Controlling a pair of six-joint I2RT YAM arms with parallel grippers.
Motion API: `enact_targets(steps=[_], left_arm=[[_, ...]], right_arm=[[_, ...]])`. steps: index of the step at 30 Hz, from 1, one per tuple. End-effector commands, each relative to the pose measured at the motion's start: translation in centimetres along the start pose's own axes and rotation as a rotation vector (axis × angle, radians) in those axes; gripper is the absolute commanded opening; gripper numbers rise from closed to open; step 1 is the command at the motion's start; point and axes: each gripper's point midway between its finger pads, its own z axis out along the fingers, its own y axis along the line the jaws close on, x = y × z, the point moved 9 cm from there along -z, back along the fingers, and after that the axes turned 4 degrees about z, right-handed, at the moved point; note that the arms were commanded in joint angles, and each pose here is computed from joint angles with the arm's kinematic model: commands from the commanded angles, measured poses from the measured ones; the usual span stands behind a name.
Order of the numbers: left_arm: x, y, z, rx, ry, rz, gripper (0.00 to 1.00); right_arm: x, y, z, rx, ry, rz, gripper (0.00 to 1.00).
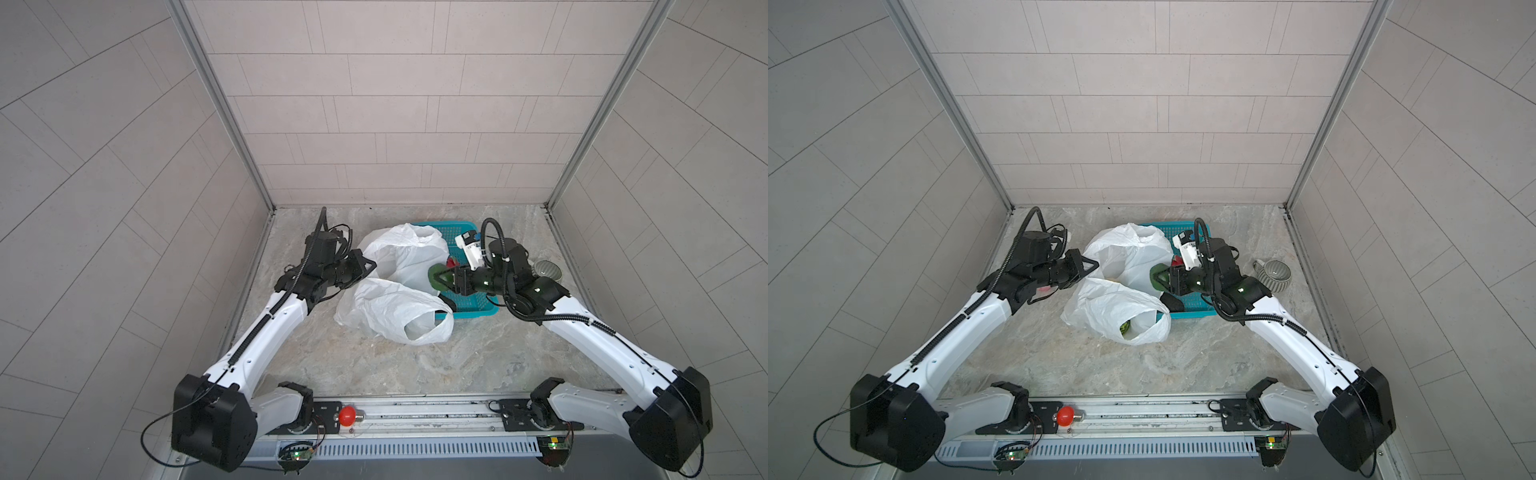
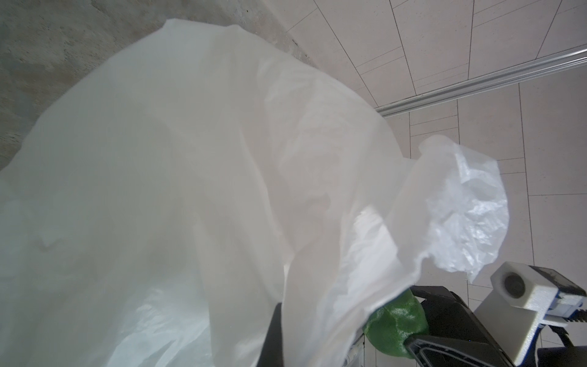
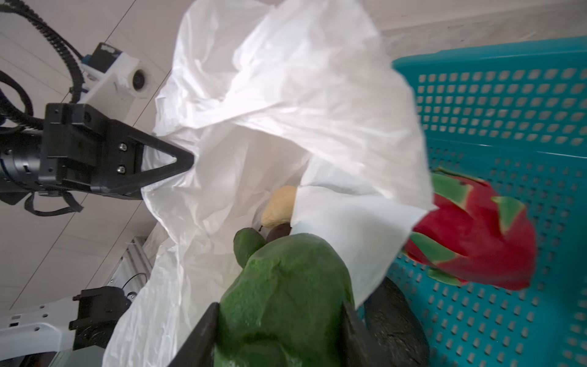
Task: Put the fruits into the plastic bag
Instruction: 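Carry the dark green fruit with the right gripper into the bag and release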
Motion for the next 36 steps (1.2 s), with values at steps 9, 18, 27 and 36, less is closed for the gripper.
enact_targets(steps=[9,18,27,36], left_arm=[[0.0,-0.4,-0.3,0.030,-0.005,0.022,0.00],[0.1,-0.5,-0.6,0.032,-0.008,0.022,0.00],[0.1,-0.5,-0.5,0.028,-0.006,0.020,0.00],[-0.1,-0.4,-0.5,0.012,-0.016,0.011,0.00]], right_arm=[[-2.7,3.9,9.3,-0.071,0.033,-0.024,0.40],[-2.7,1.0,14.3,0.123,0.058,0.064,0.51],[-3.4,1.2,12.1,0.175,0.026,0.009,0.81],[-3.9,3.5,6.7,0.044,-0.014,-0.031,0.78]])
